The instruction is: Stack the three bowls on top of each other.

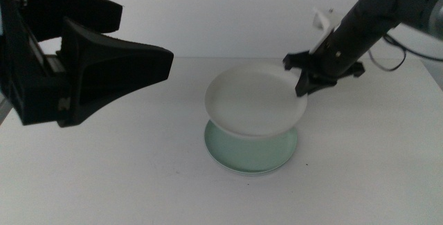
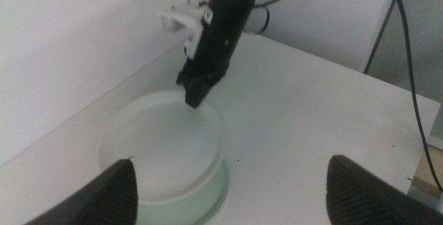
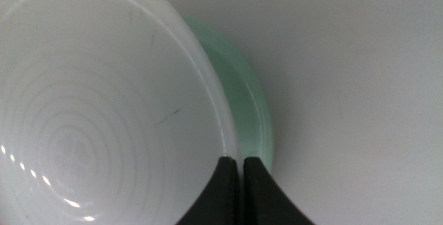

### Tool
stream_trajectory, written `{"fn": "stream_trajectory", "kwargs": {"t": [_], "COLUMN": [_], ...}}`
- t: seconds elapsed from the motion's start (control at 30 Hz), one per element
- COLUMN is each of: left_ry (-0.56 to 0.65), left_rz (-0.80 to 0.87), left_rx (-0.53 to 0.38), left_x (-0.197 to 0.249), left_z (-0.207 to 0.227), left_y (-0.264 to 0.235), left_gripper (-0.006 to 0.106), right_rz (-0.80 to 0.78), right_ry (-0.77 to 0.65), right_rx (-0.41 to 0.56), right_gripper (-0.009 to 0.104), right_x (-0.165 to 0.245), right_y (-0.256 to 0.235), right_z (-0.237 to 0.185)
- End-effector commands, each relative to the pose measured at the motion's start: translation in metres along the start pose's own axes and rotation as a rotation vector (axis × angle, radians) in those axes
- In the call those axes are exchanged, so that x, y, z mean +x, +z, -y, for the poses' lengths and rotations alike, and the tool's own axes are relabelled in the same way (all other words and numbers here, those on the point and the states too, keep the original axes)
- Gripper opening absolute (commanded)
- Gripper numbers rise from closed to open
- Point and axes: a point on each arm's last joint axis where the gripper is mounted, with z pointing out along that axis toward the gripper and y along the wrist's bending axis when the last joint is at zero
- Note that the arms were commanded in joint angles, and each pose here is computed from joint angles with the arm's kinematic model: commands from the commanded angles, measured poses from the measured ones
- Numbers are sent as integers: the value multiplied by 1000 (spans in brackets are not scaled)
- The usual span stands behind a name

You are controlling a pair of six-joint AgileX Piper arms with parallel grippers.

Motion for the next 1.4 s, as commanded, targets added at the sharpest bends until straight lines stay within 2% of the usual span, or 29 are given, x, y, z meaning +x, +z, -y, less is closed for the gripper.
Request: {"fn": "stream_trajectory", "kwargs": {"t": [0.0,0.2,0.37,0.6,0.7,0.77,0.97,1.13,1.2,1.37], "left_ry": [-10,-2,-2,-2,-2,-2,-2,-1,-1,-1], "left_rz": [14,14,14,14,14,14,14,16,17,31], "left_rx": [-8,-7,-7,-7,-7,-7,-7,-9,-10,-22], "left_x": [-1,-1,-1,-1,-1,-1,-1,-1,-1,-2], "left_z": [0,0,0,0,0,0,0,0,0,-1], "left_y": [-1,-1,-1,-1,-1,-1,-1,-1,-1,-1], "left_gripper": [94,94,94,94,94,94,94,94,94,94], "right_rz": [16,-16,8,-36,-28,-28,-20,85,155,358], "right_ry": [22,44,54,55,51,32,-21,-20,-26,-47], "right_rx": [12,15,20,14,16,17,10,10,14,42], "right_gripper": [-2,-2,-2,-2,1,9,54,83,92,93], "right_x": [4,21,21,24,23,23,23,16,14,27], "right_y": [9,33,41,60,60,60,56,9,-21,-108], "right_z": [-1,1,4,4,4,4,3,12,17,26]}}
